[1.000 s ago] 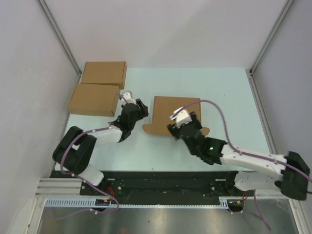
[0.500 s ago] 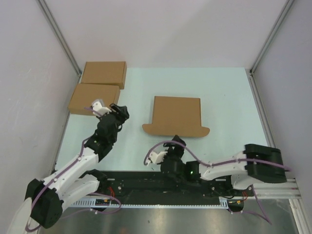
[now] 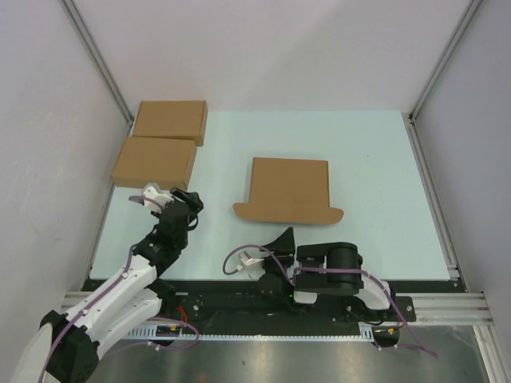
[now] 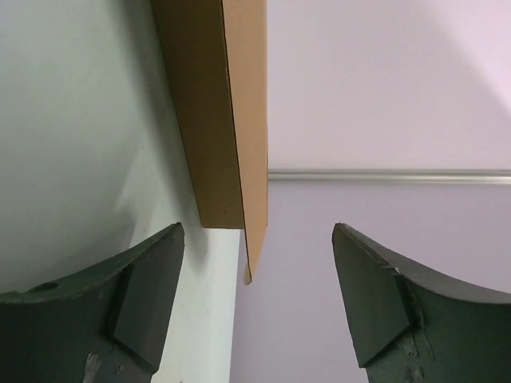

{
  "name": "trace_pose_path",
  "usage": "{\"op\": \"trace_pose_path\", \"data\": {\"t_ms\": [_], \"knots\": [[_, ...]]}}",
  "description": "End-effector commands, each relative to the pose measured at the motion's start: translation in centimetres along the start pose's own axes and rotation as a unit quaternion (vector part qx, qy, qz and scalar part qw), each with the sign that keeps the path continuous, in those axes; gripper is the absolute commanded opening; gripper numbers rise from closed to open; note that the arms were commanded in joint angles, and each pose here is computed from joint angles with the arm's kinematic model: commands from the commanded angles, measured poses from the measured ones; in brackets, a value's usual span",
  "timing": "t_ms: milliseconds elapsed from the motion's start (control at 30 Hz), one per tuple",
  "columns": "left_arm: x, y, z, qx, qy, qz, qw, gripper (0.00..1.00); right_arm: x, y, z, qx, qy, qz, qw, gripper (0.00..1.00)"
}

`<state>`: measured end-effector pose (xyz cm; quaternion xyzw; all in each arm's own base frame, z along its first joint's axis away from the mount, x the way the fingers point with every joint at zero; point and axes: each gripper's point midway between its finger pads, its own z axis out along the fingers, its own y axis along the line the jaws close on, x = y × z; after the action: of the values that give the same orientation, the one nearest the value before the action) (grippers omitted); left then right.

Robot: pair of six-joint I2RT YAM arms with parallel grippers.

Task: Fold the paper box

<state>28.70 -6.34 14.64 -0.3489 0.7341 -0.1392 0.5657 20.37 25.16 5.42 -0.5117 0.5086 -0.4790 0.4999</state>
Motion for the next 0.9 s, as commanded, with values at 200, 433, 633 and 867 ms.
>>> {"op": "trace_pose_path", "data": {"t_ms": [200,433,633,867], "knots": [[-0.3,0.0,0.5,-0.017,-0.008,-0.015,1.0,0.64,2.1,1.2,5.3,0.002,0.012,0.072,0.997,0.79],[0.3,-0.4,1.0,-0.018,0.006,-0.006,1.0,0.64,2.2,-0.2,7.1,0.013,0.026,0.102,0.994,0.48],[0.5,-0.6,0.9,-0.011,0.01,-0.009,1.0,0.64,2.1,-0.5,7.0,0.015,0.026,0.105,0.994,0.18],[0.4,-1.0,0.9,-0.007,0.011,-0.011,1.0,0.64,0.6,-7.1,6.4,0.049,0.015,0.166,0.985,0.02]]}}
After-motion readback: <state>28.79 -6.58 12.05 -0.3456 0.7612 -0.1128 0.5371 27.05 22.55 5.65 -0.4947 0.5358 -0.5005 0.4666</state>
